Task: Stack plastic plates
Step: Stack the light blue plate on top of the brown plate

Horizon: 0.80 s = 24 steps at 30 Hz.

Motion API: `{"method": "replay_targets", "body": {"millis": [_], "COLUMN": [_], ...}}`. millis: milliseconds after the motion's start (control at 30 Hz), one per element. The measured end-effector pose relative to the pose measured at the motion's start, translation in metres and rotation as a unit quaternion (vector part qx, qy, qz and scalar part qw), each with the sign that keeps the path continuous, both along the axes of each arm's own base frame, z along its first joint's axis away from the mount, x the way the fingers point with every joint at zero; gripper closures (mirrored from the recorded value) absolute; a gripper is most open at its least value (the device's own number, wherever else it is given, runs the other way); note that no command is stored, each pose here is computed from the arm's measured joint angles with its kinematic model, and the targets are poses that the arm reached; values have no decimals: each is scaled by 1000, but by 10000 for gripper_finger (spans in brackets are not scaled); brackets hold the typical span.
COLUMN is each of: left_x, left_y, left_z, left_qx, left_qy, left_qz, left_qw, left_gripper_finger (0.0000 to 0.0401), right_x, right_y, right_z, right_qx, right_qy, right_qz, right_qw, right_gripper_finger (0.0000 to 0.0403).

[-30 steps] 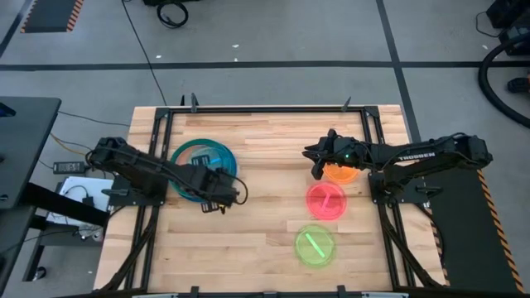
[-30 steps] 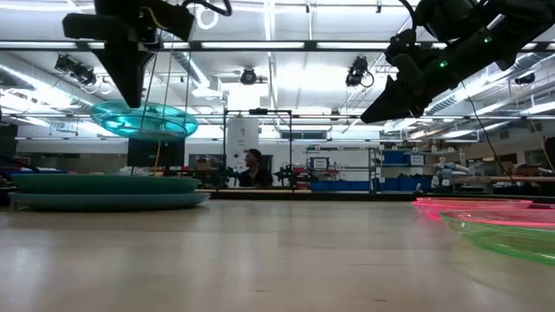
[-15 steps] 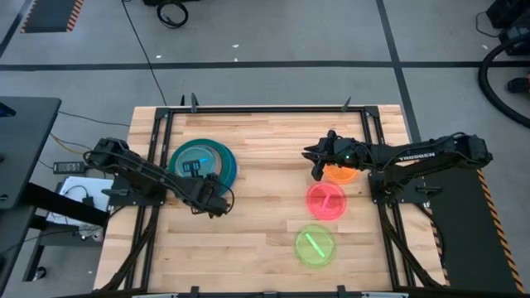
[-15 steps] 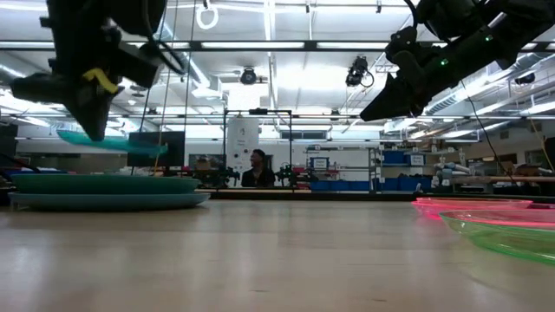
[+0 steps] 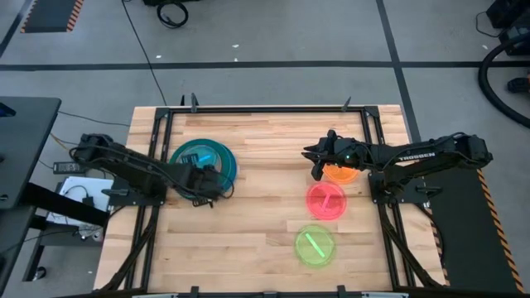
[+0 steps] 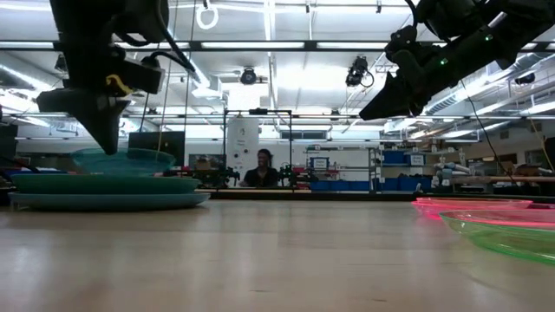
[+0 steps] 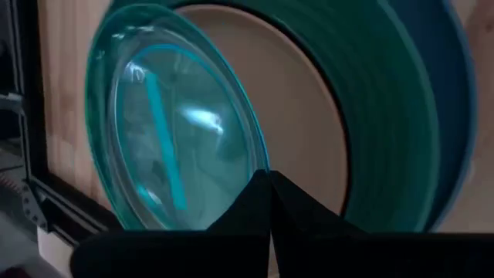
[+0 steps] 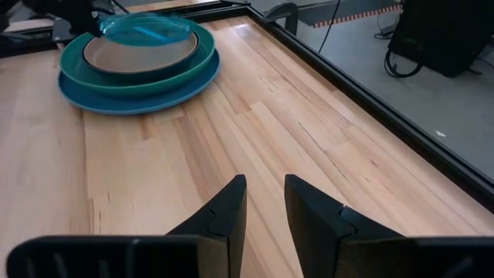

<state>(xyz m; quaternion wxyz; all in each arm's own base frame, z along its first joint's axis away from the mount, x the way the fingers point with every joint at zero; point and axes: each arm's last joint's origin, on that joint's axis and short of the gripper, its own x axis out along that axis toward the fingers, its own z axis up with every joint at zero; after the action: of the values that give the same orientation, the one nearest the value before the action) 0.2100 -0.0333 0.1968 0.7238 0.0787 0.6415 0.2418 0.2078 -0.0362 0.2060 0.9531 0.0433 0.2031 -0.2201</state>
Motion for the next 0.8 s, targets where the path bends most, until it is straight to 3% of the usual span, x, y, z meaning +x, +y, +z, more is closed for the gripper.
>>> {"method": "replay_targets", "body": {"millis": [400, 600, 800], "left_x": [-15, -10, -5], "left_y": [9, 7, 6], "left_z": [-13, -15, -15], "left_qx": [-14, -21, -26], "left_qy": [-15, -46, -68], "left_qz": [24, 20, 14], "left_qw": [999, 999, 997], "left_gripper_finger": [397, 395, 356], "right_x": [0, 0, 0], "right_y": [0, 0, 0], "right_z": [0, 0, 0], "right_qx": [1, 2, 2], "right_qy": [3, 2, 2], "right_qz": [1, 0, 1], "right_qw": [1000, 1000, 1000], "right_gripper_finger": [302, 302, 302]}}
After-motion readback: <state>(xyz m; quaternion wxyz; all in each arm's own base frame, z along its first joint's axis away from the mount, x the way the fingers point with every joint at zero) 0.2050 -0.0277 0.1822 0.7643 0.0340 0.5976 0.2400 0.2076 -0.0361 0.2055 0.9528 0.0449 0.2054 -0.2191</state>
